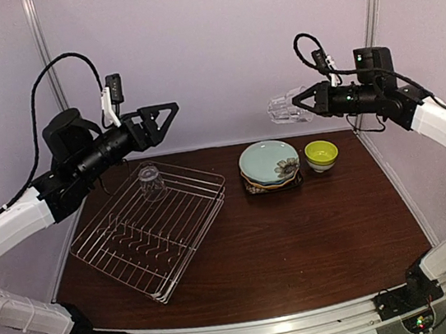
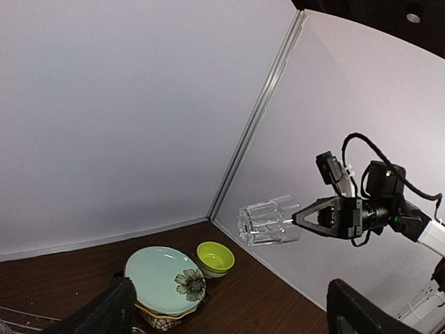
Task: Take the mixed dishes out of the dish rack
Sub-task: Pass from the left arm to the right, then place the cup at the center of the board.
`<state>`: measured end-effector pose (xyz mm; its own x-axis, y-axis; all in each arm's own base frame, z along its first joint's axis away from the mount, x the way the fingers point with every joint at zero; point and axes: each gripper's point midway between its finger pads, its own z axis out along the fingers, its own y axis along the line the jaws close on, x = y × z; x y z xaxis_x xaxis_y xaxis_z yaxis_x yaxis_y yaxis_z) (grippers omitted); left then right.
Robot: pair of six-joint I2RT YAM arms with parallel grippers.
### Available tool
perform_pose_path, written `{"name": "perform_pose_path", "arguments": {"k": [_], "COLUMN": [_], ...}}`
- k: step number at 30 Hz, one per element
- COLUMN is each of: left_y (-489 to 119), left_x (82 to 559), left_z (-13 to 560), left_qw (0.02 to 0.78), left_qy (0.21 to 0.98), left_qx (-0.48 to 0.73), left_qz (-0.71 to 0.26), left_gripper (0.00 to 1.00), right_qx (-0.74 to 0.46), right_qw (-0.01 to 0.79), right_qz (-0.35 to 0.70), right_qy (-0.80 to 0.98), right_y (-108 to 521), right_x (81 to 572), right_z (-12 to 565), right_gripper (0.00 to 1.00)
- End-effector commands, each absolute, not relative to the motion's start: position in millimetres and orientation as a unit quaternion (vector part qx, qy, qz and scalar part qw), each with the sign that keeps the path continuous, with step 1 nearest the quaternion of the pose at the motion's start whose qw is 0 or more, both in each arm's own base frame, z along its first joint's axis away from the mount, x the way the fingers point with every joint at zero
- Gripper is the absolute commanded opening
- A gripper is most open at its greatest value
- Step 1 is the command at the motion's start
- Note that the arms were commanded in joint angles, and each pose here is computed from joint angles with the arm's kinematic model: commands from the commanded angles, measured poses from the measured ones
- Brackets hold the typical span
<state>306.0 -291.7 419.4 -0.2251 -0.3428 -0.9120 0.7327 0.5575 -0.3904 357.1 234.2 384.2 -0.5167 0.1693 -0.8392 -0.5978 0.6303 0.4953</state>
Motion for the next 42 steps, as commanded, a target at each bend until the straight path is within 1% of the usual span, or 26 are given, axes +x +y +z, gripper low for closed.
{"name": "perform_pose_path", "arguments": {"k": [1,7,14,22,30,36,42], "left_y": [-286.1,-289.1,-289.2,-289.5,-289.5,-287.9,-288.0], "left_x": [305.0,307.6,307.8,307.8,311.2,311.2,312.1], "left_z": [425.8,417.8,416.8,415.4,411.8,411.3,409.7], "left_qw": [0.618,0.61,0.611,0.61,0.606,0.608,0.607], "left_qy": [0.638,0.649,0.648,0.649,0.659,0.66,0.662], "left_qx": [0.156,0.16,0.161,0.163,0.16,0.16,0.159], "left_qz": [-0.431,-0.426,-0.425,-0.423,-0.416,-0.411,-0.41], "left_gripper": [0.97,0.97,0.97,0.97,0.97,0.98,0.97], "right_qx": [-0.139,-0.127,-0.124,-0.131,-0.146,-0.154,-0.151], "right_qw": [0.447,0.382,0.316,0.262,0.217,0.196,0.187], "right_qz": [0.254,0.109,0.024,-0.026,-0.052,-0.067,-0.09], "right_qy": [0.846,0.909,0.94,0.956,0.964,0.966,0.966], "right_y": [190.0,148.4,125.1,115.2,116.4,117.6,112.3], "right_x": [361.2,368.0,371.1,378.7,394.0,404.9,412.3], "right_z": [338.5,289.4,239.2,192.1,153.2,134.2,129.6], "right_gripper": [0.0,0.0,0.0,0.0,0.0,0.0,0.0]}}
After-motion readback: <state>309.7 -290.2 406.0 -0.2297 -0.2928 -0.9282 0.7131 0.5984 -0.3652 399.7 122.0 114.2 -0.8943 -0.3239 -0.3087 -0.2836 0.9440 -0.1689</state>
